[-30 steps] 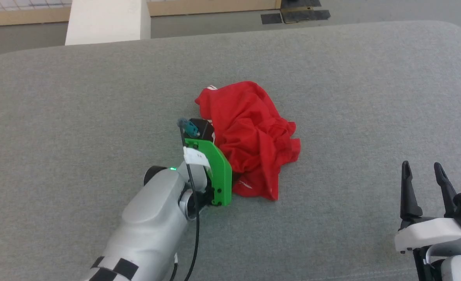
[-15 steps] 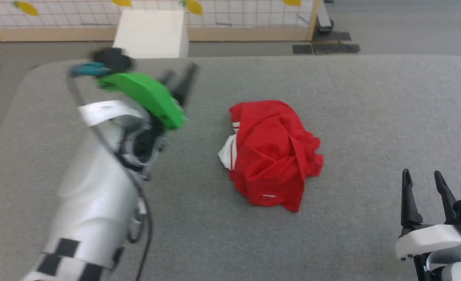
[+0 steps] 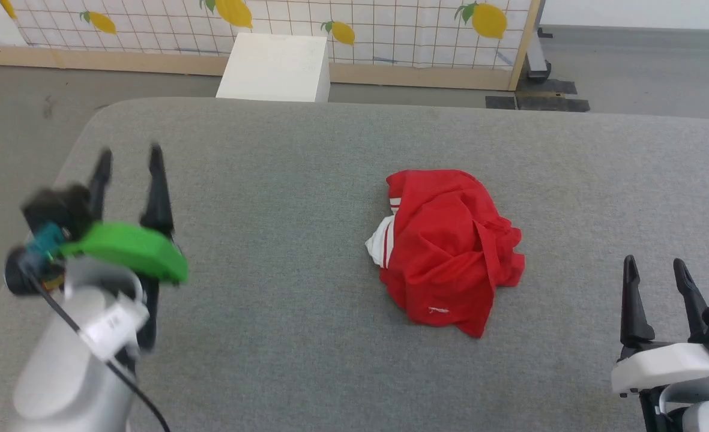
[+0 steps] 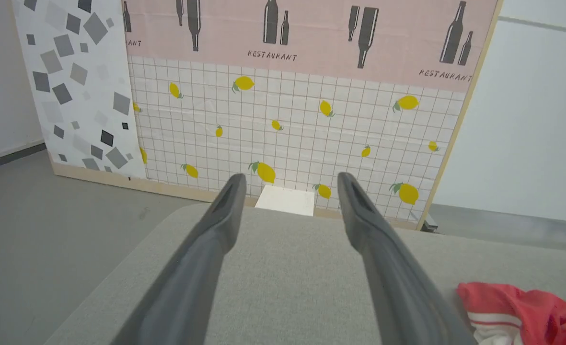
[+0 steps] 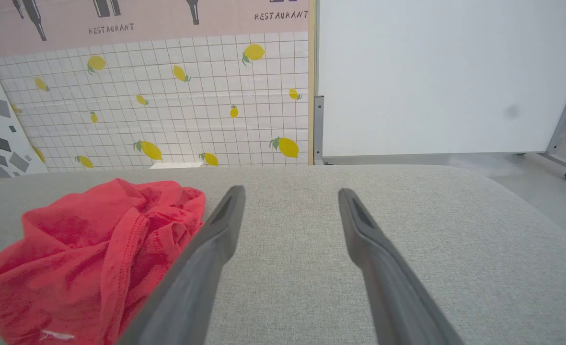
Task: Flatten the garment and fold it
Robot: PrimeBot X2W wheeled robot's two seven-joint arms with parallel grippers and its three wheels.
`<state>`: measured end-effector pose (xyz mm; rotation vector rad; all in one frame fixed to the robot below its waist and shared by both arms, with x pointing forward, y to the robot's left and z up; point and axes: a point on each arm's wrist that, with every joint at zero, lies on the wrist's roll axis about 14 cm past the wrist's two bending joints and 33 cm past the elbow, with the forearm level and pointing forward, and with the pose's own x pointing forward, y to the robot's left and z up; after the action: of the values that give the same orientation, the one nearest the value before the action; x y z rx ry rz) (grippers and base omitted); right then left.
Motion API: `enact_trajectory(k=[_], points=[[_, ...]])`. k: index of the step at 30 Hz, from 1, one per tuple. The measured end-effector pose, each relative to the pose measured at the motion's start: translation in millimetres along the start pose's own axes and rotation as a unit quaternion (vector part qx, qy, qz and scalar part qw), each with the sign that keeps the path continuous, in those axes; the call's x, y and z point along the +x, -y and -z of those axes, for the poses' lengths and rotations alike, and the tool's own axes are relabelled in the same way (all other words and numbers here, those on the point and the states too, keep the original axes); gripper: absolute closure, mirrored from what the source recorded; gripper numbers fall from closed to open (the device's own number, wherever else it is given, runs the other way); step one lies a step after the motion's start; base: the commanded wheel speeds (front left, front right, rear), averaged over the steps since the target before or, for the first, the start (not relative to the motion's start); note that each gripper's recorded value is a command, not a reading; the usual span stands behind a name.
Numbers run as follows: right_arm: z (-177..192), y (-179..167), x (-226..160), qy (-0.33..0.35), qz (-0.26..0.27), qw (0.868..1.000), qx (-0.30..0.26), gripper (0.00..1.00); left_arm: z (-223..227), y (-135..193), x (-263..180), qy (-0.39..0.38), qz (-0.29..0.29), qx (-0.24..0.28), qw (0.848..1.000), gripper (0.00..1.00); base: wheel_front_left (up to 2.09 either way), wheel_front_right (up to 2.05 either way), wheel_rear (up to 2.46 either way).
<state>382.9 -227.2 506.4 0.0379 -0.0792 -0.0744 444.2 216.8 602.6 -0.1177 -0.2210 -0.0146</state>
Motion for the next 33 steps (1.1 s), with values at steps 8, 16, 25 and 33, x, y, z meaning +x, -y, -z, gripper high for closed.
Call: enact_trajectory(k=[8, 16, 25, 33], points=[[-1, -7, 2, 0.001, -0.011, 1.0, -0.001, 0.0, 32, -10, -32, -0.034, -0.019, 0.023, 0.999, 0.0, 0.0, 0.0, 0.0], [5, -12, -4, -0.007, -0.02, 1.0, -0.003, 0.0, 69, 10, -60, -0.094, 0.02, -0.01, 0.995, 0.0, 0.0, 0.0, 0.0], [8, -15, -7, -0.012, -0.023, 1.0, 0.0, 0.0, 77, 14, -70, -0.104, 0.022, -0.034, 0.994, 0.0, 0.0, 0.0, 0.0], [13, -16, -10, -0.02, -0.025, 0.999, 0.0, 0.0, 80, 17, -73, -0.105, 0.021, -0.041, 0.993, 0.0, 0.0, 0.0, 0.0]])
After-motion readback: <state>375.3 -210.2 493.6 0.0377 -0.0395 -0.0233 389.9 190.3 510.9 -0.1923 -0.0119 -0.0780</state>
